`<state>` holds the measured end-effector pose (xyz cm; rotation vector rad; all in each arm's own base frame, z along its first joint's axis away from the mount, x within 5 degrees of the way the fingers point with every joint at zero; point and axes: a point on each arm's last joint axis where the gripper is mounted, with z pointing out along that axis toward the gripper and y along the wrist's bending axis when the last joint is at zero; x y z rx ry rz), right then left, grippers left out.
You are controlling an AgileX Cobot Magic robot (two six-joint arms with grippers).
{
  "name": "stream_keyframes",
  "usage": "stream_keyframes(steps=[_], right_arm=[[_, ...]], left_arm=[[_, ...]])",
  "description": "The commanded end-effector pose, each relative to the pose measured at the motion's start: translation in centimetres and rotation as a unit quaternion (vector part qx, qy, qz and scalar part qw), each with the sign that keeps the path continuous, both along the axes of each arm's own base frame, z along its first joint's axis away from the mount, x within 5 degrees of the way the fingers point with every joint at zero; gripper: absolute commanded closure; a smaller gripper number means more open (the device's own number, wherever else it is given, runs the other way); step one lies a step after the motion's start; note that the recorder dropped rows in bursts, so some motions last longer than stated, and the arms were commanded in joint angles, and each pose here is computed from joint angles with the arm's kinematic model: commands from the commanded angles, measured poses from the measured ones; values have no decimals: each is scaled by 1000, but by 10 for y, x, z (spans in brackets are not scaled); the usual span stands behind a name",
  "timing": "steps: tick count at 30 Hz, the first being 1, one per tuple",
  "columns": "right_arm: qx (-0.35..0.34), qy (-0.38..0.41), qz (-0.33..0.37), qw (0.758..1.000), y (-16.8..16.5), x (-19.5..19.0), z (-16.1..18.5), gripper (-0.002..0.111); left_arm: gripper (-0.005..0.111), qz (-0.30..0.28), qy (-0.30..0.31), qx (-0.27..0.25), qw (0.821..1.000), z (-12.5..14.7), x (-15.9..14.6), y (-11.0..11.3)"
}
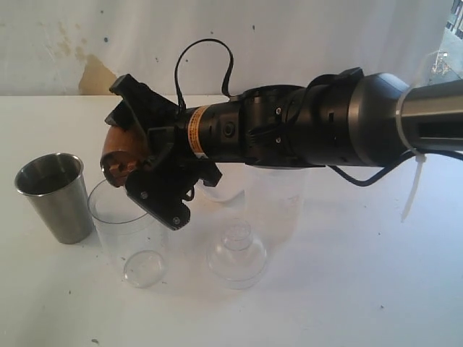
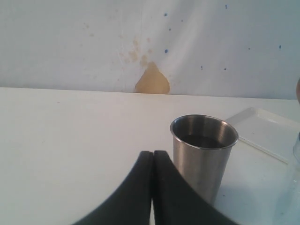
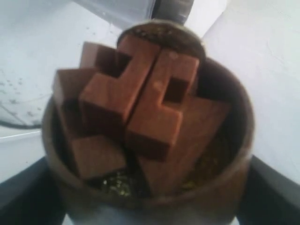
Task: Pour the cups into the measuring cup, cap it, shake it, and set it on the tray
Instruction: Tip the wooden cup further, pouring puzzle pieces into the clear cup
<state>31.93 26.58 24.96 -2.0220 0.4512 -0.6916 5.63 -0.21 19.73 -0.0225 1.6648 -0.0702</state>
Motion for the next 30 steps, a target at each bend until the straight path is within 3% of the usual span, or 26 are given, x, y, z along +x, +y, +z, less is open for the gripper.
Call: stream_keyframes(steps=[1,5,30], right_arm=[[4,-13,10,1000,1,0,6,108],[-14,-45,38,998,3,-1,8,108],[-36,-97,56,993,6,3,21,108]], left_arm=[[106,1,-4,-4,1000,0,0,0],[106,1,-4,-4,1000,0,0,0],[106,1,-4,-4,1000,0,0,0]])
